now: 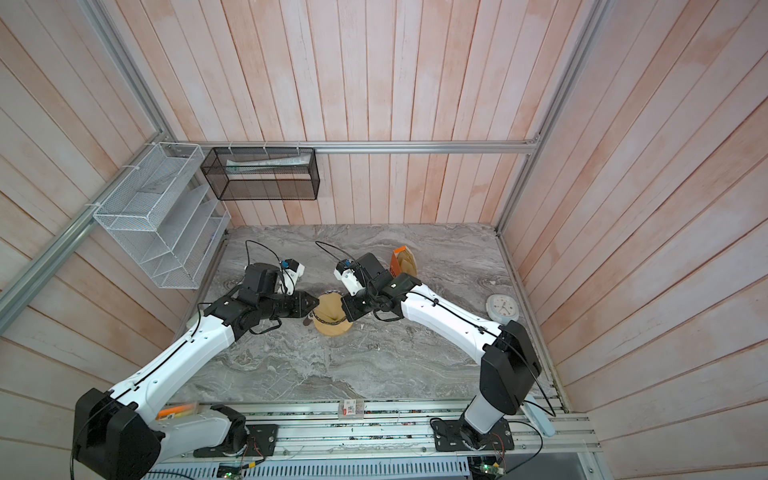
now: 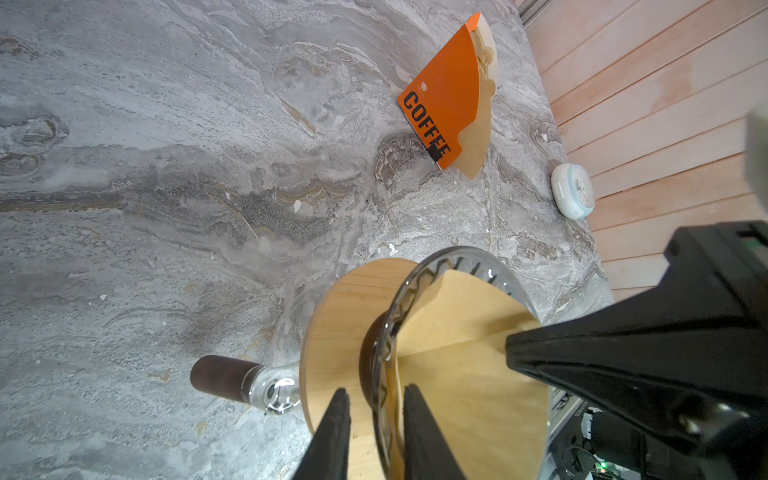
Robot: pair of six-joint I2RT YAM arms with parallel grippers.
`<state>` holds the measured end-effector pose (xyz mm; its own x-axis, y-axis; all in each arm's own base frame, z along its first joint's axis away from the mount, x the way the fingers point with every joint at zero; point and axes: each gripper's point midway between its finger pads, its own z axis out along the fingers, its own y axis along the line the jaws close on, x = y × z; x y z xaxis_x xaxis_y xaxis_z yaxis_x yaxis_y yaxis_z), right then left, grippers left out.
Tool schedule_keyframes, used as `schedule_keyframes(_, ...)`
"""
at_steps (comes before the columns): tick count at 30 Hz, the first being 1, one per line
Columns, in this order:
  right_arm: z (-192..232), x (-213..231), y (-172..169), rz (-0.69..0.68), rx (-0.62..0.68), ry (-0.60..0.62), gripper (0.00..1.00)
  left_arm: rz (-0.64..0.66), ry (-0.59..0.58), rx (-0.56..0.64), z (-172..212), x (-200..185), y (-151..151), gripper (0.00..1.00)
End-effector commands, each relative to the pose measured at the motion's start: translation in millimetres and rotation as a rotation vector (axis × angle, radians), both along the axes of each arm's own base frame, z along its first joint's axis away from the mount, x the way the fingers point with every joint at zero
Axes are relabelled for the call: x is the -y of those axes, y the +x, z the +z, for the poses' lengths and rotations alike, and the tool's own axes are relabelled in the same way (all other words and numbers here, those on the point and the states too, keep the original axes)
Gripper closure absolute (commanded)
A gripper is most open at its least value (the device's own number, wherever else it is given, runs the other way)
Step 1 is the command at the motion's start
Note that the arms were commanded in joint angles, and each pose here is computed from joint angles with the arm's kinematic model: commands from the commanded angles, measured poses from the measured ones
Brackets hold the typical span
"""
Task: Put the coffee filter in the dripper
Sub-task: 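Press the filter down into the dripper cone with the right gripper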
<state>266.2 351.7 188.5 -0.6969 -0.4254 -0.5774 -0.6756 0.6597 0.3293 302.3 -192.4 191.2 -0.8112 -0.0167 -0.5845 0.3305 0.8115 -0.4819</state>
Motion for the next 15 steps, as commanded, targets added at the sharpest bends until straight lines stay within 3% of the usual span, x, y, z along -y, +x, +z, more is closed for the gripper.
schedule_keyframes(1,-5.4,-1.8,1.9,-0.006,-0.001,-0.027,1.0,-0.01,0.0,-0.006,-6.0,1.3,-1.9,0.74)
schedule_keyframes(15,21.4,-11.5,6.4,0.008,0.046,0.007,1.0,-0.001,-0.006,0.029,6.9,1.0,2.5,0.74)
